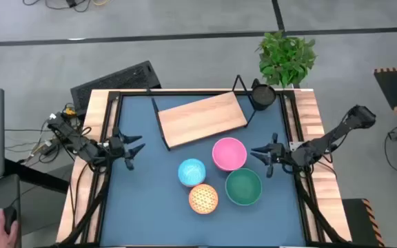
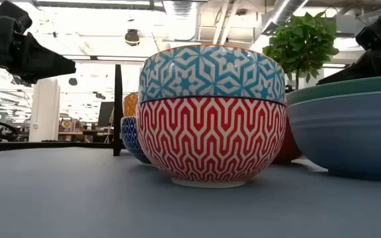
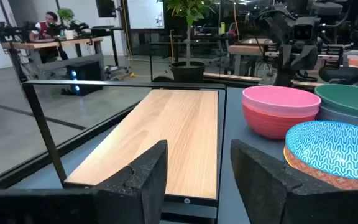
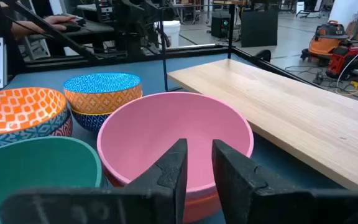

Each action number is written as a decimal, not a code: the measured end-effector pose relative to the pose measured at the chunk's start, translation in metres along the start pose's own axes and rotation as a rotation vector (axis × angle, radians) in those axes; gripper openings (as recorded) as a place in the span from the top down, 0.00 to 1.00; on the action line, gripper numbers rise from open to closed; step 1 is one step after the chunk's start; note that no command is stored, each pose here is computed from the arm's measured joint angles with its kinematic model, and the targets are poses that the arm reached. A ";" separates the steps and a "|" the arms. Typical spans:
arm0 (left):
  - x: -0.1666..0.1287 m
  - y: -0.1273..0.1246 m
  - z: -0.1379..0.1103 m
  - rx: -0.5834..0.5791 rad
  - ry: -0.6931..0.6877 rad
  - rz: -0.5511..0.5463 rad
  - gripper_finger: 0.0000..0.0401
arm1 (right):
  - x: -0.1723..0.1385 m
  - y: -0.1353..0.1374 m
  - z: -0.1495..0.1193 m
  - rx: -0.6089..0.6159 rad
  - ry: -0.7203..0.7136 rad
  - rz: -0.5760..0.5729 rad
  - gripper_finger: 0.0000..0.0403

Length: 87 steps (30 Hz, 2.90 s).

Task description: Place and stack bowls onto a shelf

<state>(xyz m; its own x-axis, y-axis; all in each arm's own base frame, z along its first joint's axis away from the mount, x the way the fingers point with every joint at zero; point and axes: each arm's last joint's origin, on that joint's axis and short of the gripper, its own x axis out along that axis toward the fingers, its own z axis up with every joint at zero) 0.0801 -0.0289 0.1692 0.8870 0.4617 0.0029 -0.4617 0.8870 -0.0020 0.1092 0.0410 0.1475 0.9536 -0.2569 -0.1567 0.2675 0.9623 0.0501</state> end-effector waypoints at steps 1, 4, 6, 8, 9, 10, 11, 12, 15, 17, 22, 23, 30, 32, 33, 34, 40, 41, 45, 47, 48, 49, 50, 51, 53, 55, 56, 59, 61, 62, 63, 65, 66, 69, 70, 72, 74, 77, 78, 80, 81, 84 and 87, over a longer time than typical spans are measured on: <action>0.000 0.000 0.000 0.000 0.000 0.000 0.59 | 0.000 0.000 0.000 0.000 0.000 0.000 0.75; 0.000 0.000 0.000 0.000 0.000 0.000 0.59 | 0.000 0.000 0.000 0.000 0.000 0.001 0.75; 0.000 0.000 0.000 0.000 0.000 0.000 0.59 | 0.000 0.000 0.000 0.000 0.000 0.000 0.75; 0.000 0.000 0.000 0.000 0.000 0.000 0.59 | 0.000 0.000 0.000 0.000 0.000 0.000 0.75; 0.000 0.000 0.000 0.000 0.000 0.000 0.59 | 0.000 0.000 0.000 0.000 0.000 0.000 0.75; 0.000 0.000 0.000 0.000 0.000 0.000 0.59 | 0.000 0.000 0.000 0.000 0.000 0.000 0.75; 0.000 0.000 0.000 0.000 0.000 0.000 0.59 | 0.000 0.000 0.000 0.000 0.000 0.000 0.75; 0.000 0.000 0.000 0.000 0.000 0.000 0.59 | 0.000 0.000 0.000 0.000 0.000 0.000 0.75; 0.000 0.000 0.000 0.000 0.000 0.000 0.59 | 0.000 0.000 0.000 0.000 0.000 0.000 0.75; 0.000 0.000 0.000 -0.005 0.000 0.000 0.59 | 0.000 0.000 0.000 0.000 0.000 0.000 0.75; 0.000 0.000 0.000 -0.152 -0.001 0.009 0.59 | 0.000 0.000 0.000 0.000 0.000 0.000 0.75; 0.000 0.001 0.000 -0.190 -0.003 0.022 0.59 | 0.000 0.000 0.000 0.000 0.000 0.001 0.75; 0.000 0.001 0.000 -0.215 -0.001 0.023 0.59 | 0.000 0.000 0.000 0.000 0.000 0.000 0.75; 0.000 0.000 0.000 -0.186 0.000 0.008 0.59 | 0.000 0.000 0.000 0.000 0.000 0.000 0.75; 0.000 0.000 0.000 -0.172 0.000 0.003 0.59 | 0.000 0.000 0.000 0.000 0.000 0.000 0.75; 0.000 0.000 0.000 -0.160 0.001 -0.003 0.59 | 0.000 0.000 0.000 0.000 0.000 0.000 0.75; 0.000 0.000 0.000 -0.098 0.000 -0.003 0.59 | 0.000 0.000 0.000 0.001 0.000 -0.002 0.75; 0.000 0.000 0.000 -0.094 0.000 -0.003 0.59 | 0.000 0.000 0.000 0.001 -0.001 -0.001 0.75; 0.000 0.000 0.000 -0.106 0.000 -0.005 0.59 | 0.000 0.000 0.000 0.001 -0.002 -0.002 0.75; 0.000 0.000 0.000 -0.156 0.000 -0.015 0.59 | 0.000 0.000 0.000 0.009 -0.002 -0.003 0.75; 0.000 -0.001 0.000 -0.186 0.001 -0.023 0.59 | 0.000 0.000 0.000 0.029 -0.001 -0.004 0.75; 0.000 -0.001 0.000 -0.214 0.001 -0.032 0.59 | 0.000 0.000 0.000 0.056 -0.001 -0.004 0.75; 0.000 -0.001 0.001 -0.236 0.001 -0.038 0.59 | 0.000 0.000 0.000 0.089 -0.002 -0.004 0.75; 0.000 -0.001 0.001 -0.248 0.001 -0.040 0.59 | 0.000 0.000 0.000 0.129 -0.001 -0.004 0.75; 0.000 -0.001 0.001 -0.266 0.002 -0.041 0.59 | 0.000 0.000 0.000 0.217 -0.002 -0.003 0.75; 0.000 -0.001 0.001 -0.318 0.004 -0.048 0.59 | 0.000 0.000 0.000 0.279 -0.002 -0.003 0.75; 0.000 -0.002 0.001 -0.349 0.005 -0.052 0.59 | 0.000 0.000 0.000 0.295 -0.003 -0.003 0.75; 0.000 -0.002 0.001 -0.402 0.008 -0.058 0.59 | 0.001 -0.002 0.001 0.276 -0.008 -0.026 0.75; 0.000 -0.002 0.001 -0.407 0.008 -0.059 0.59 | 0.002 -0.003 0.001 0.272 -0.016 -0.050 0.75; 0.000 -0.002 0.001 -0.407 0.008 -0.059 0.59 | 0.002 -0.004 0.001 0.288 -0.021 -0.056 0.75; 0.000 -0.002 0.001 -0.407 0.008 -0.059 0.59 | 0.003 -0.004 0.002 0.314 -0.025 -0.061 0.75; 0.000 -0.002 0.001 -0.408 0.008 -0.059 0.59 | 0.004 -0.006 0.003 0.372 -0.030 -0.072 0.75; 0.000 -0.002 0.001 -0.408 0.008 -0.059 0.59 | 0.004 -0.006 0.004 0.395 -0.033 -0.076 0.75; 0.000 -0.002 0.001 -0.417 0.008 -0.059 0.59 | 0.004 -0.007 0.005 0.416 -0.039 -0.083 0.75; 0.000 -0.002 0.001 -0.417 0.008 -0.059 0.59 | 0.004 -0.007 0.006 0.416 -0.039 -0.083 0.75; 0.000 -0.002 0.001 -0.425 0.008 -0.059 0.59 | 0.004 -0.006 0.005 0.411 -0.034 -0.084 0.75; 0.000 -0.002 0.001 -0.465 0.006 -0.061 0.59 | 0.004 -0.007 0.006 0.418 -0.042 -0.084 0.75; 0.000 -0.003 0.005 -0.520 -0.003 -0.102 0.59 | 0.005 -0.007 0.011 0.456 -0.080 -0.079 0.75; 0.000 -0.003 0.007 -0.539 -0.011 -0.122 0.59 | 0.005 -0.006 0.014 0.465 -0.097 -0.072 0.74; -0.001 -0.003 0.012 -0.573 -0.036 -0.152 0.59 | 0.004 -0.005 0.022 0.459 -0.124 -0.063 0.74; -0.001 -0.003 0.015 -0.590 -0.055 -0.154 0.59 | 0.004 -0.005 0.027 0.453 -0.134 -0.062 0.74; -0.001 -0.001 0.022 -0.637 -0.105 -0.143 0.59 | 0.004 -0.004 0.049 0.434 -0.159 -0.079 0.74; -0.003 0.002 0.032 -0.666 -0.127 -0.130 0.59 | 0.002 -0.006 0.073 0.416 -0.146 -0.111 0.74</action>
<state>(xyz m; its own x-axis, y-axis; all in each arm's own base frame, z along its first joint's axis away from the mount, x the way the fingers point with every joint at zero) 0.0766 -0.0279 0.2016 0.9088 0.3845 0.1618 -0.2154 0.7647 -0.6074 0.1198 0.0285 0.2193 0.9175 -0.3953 -0.0439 0.3733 0.8178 0.4380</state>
